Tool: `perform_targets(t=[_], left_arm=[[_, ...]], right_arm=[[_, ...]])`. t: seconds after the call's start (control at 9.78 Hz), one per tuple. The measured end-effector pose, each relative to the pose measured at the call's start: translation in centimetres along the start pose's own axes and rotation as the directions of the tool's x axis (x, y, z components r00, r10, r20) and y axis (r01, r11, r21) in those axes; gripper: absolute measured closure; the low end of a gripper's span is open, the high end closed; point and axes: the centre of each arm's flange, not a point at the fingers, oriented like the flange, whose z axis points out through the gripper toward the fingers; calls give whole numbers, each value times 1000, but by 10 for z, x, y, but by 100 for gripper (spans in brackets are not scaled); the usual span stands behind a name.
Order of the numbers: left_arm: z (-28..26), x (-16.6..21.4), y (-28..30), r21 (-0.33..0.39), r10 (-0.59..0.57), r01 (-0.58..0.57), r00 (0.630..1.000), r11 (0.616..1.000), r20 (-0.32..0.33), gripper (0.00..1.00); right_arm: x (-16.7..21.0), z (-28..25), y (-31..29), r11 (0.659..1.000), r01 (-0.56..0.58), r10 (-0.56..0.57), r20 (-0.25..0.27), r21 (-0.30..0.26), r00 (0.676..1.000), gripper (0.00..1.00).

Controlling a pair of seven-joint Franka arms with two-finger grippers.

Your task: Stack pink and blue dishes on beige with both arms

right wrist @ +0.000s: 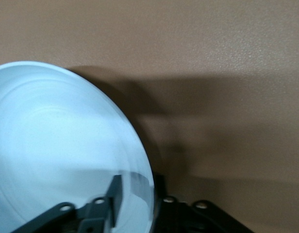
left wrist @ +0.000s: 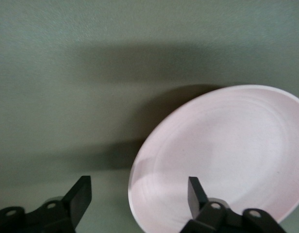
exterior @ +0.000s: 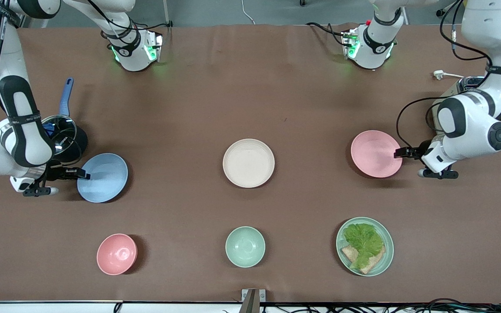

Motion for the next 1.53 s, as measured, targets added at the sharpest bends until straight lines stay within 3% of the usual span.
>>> perform_targets(t=[0.1, 0.2, 0.41, 0.61, 1.02, 1.23, 1.53], left_arm=[[12, 0, -2, -20, 8, -8, 1000, 1000, 10, 23], [20, 0, -3, -38, 21, -20, 1000, 999, 16, 29], [23, -2, -9, -62, 36, -36, 999, 997, 9, 62], [20, -2, -12, -74, 49, -49, 999, 996, 0, 89], [-23, 3, 4, -74, 80, -85, 994, 994, -69, 94], [-57, 5, 64, -91, 120, -129, 987, 987, -105, 94], [-51, 6, 192, -130, 85, -102, 988, 986, -131, 94]], right_arm=[[3, -4, -1, 1000, -9, 9, 0, 5, 1000, 91], [11, -19, -6, 1000, 1, -2, 19, 22, 1000, 93], [39, -77, -24, 999, 16, -12, 106, -37, 994, 95], [51, -122, -55, 999, 3, 6, 169, -51, 986, 95], [43, -238, -142, 999, -41, 45, 174, -29, 984, 95], [51, -255, -228, 991, -129, 133, 173, -35, 976, 95], [52, -235, -317, 988, -152, 155, 197, -31, 968, 95]])
